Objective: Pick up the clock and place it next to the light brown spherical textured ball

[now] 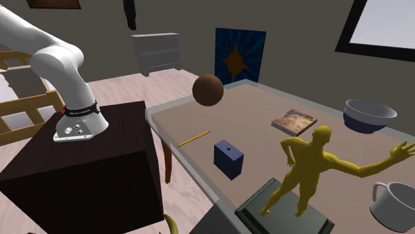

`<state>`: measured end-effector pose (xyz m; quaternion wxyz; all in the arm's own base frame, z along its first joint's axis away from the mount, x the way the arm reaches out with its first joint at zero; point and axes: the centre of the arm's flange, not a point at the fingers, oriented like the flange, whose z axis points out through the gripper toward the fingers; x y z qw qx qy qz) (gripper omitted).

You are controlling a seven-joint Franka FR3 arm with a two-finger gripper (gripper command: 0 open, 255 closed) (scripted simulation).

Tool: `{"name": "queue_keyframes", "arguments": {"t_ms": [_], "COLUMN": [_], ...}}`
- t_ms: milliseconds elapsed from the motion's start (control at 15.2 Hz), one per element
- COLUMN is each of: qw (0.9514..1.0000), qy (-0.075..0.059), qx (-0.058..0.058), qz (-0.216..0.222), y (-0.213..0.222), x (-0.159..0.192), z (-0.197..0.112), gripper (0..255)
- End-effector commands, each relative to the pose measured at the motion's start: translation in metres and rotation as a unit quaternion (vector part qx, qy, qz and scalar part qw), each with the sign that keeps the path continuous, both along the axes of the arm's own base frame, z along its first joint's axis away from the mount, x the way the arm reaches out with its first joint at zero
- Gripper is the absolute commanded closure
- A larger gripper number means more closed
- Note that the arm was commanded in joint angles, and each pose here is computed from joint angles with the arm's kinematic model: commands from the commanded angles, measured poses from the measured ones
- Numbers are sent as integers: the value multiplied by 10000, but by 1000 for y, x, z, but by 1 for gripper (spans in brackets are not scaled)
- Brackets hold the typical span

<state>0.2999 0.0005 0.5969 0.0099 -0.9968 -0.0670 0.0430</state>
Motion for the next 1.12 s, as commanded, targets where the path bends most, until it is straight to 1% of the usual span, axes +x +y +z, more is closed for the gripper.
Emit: {"name": "queue_keyframes", "arguments": {"t_ms": [0,264,528,792,1056], "qw": [10000,9988,9953,9894,9812], "qy": [0,-21,-43,-64,-85], "qx": [0,-28,-55,-82,-109], "qz": [0,-485,-968,-1450,-1927], "y": [0,-21,-46,-74,-106], "x": [0,38,73,107,137], "z": [0,-29,-59,-87,-116], "gripper": [0,0,0,0,0]}}
